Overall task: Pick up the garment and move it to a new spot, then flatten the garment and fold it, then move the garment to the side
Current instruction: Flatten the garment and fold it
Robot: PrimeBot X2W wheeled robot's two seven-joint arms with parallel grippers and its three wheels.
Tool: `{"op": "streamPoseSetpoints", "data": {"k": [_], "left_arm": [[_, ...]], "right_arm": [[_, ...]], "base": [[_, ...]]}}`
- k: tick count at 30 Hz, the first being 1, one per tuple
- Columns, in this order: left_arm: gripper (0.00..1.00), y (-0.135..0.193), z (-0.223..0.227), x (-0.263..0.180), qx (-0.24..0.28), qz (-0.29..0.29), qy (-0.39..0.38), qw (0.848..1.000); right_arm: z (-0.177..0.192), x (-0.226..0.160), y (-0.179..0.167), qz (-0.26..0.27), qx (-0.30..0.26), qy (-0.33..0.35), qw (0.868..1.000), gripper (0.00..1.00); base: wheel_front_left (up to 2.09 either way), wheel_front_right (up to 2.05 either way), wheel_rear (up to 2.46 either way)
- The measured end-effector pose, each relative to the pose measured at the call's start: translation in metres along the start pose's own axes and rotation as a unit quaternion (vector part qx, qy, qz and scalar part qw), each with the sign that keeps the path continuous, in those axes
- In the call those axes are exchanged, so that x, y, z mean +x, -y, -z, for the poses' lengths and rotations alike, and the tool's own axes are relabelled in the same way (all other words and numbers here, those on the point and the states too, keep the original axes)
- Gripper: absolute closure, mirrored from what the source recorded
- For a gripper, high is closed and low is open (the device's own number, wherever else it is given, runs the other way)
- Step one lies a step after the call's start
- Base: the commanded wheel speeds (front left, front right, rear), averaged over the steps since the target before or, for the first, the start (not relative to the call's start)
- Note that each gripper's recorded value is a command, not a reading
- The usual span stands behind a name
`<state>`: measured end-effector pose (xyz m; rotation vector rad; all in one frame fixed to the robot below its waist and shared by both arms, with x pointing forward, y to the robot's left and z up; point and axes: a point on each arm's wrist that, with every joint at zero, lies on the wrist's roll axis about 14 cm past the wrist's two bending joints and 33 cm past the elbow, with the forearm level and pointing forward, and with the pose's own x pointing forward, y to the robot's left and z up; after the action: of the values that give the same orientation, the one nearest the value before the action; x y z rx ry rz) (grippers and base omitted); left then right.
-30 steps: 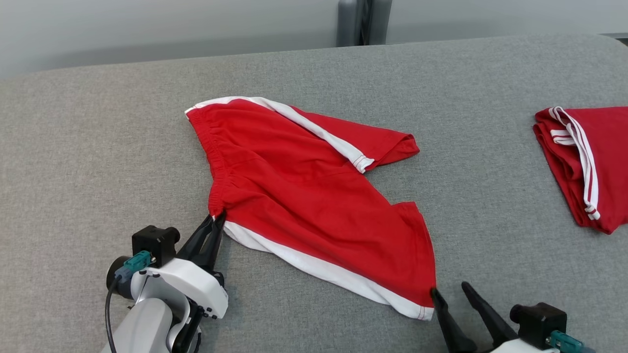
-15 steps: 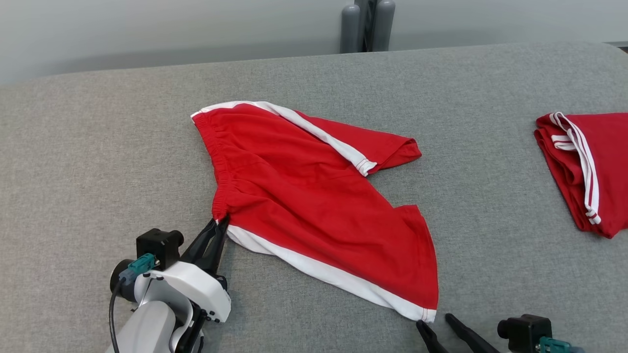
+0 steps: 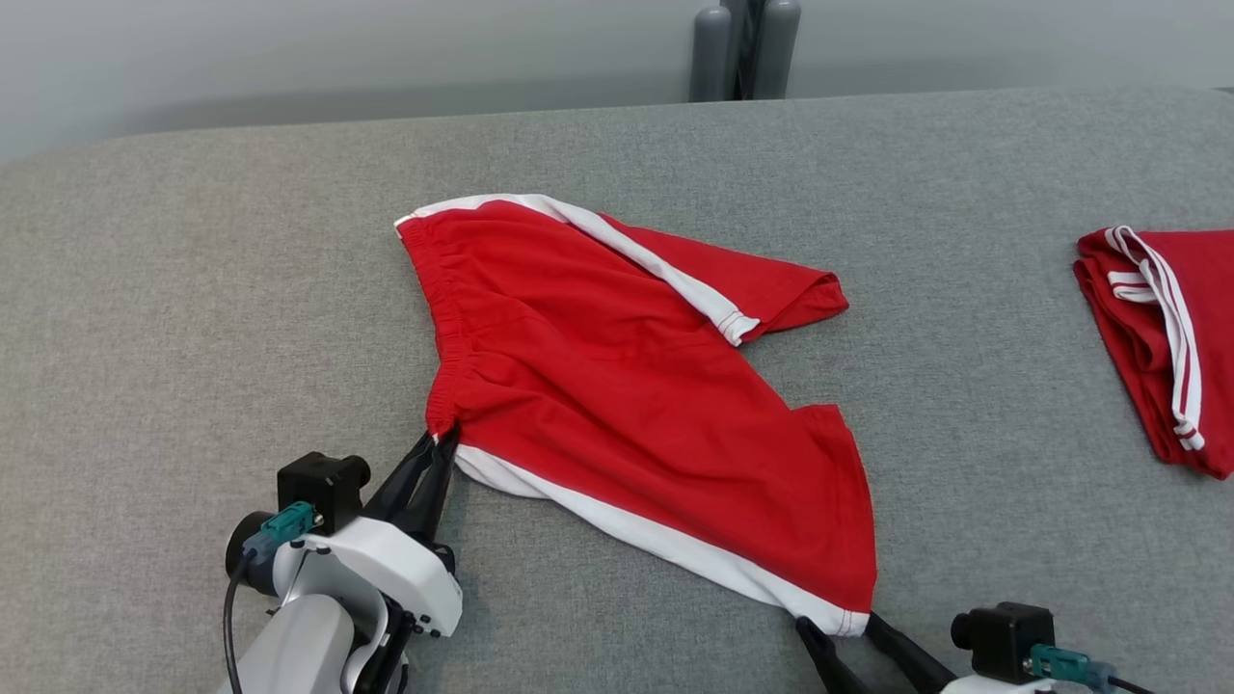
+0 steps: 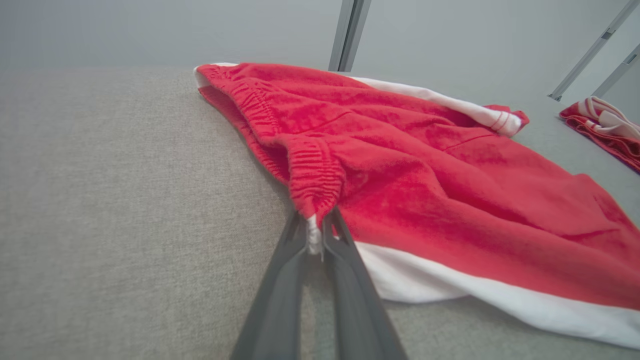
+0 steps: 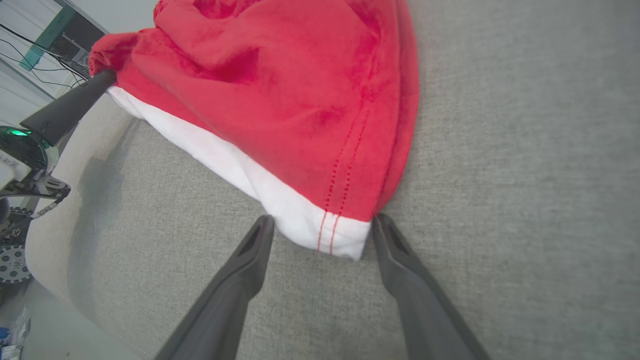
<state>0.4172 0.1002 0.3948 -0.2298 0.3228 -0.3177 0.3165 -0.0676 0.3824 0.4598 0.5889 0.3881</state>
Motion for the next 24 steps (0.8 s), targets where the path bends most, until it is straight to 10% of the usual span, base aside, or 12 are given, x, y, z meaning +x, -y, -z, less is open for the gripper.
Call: {"op": "streamPoseSetpoints", "data": {"k": [20,21,22,24], "left_arm": [[1.0,-0.003,0.0,0.002,-0.003,-0.003,0.001,1.0],[1.0,-0.003,0.0,0.002,-0.003,-0.003,0.001,1.0],[1.0,-0.003,0.0,0.002,-0.003,-0.003,0.001,1.0],[1.0,-0.002,0.0,0.002,-0.003,-0.002,0.001,1.0]], "right_arm": [[0.004,0.012,0.012,0.022,-0.016,-0.005,1.0,0.0],[0.004,0.013,0.012,0.022,-0.016,-0.005,1.0,0.05],[0.004,0.013,0.011,0.021,-0.014,-0.005,1.0,0.51],[0.003,0.014,0.011,0.021,-0.012,-0.006,1.0,1.0]], "base": [[0.0,0.0,0.0],[0.0,0.0,0.0],[0.0,0.0,0.0],[0.0,0.0,0.0]]}}
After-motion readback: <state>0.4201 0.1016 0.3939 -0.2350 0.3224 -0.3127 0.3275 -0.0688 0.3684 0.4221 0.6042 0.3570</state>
